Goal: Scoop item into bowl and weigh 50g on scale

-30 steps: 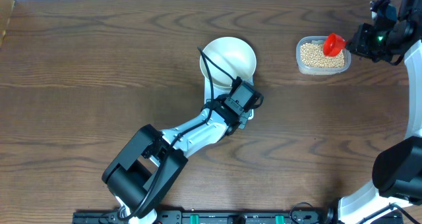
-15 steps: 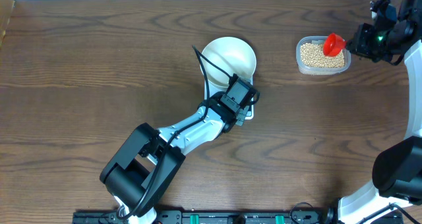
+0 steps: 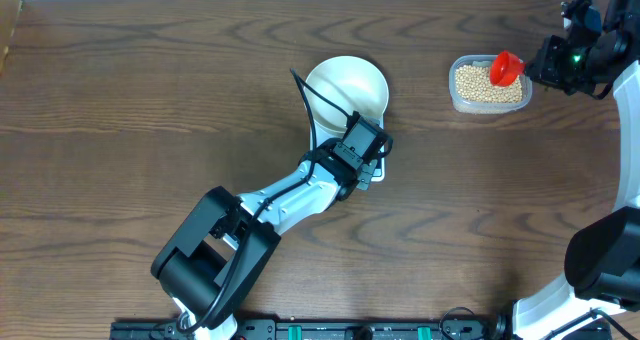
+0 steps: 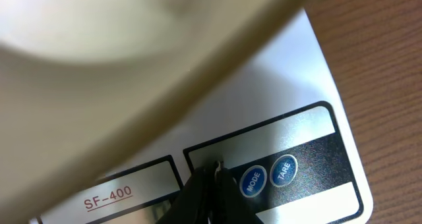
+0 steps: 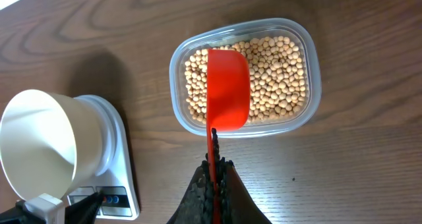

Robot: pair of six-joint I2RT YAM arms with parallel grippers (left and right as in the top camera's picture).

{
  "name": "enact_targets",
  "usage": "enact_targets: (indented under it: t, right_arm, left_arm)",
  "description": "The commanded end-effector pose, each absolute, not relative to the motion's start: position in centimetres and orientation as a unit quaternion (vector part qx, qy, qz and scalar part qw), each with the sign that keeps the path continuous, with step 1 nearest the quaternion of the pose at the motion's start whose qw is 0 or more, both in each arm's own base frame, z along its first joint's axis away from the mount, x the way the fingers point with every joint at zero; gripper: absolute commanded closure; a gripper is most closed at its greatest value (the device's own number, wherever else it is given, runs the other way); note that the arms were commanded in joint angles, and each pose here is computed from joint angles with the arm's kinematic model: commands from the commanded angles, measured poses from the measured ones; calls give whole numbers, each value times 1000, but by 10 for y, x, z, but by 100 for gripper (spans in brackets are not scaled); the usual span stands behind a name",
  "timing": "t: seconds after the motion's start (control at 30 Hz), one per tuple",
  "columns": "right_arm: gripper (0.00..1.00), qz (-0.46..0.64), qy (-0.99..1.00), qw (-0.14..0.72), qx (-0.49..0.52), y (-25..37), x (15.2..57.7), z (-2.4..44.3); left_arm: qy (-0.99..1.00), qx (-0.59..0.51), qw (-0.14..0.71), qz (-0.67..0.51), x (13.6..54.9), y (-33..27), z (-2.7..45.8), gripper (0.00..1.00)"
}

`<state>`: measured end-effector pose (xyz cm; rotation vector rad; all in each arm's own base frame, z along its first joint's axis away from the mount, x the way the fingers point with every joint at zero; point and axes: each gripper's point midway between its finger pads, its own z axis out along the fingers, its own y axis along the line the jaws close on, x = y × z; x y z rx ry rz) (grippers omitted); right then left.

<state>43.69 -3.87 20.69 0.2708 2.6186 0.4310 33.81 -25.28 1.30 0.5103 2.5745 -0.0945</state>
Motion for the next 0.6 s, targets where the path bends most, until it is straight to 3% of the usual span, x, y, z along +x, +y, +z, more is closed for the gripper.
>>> enact_targets:
  t: [0.0,0.57]
  right_arm:
    - [99,157,951,250,89,-40,438,219]
    - [99,158,951,249,90,-40,437,218]
  left_arm:
    - [965,205,163,-5,296,-230,-42,93]
    - [962,200,185,9,305,-228,-39,93]
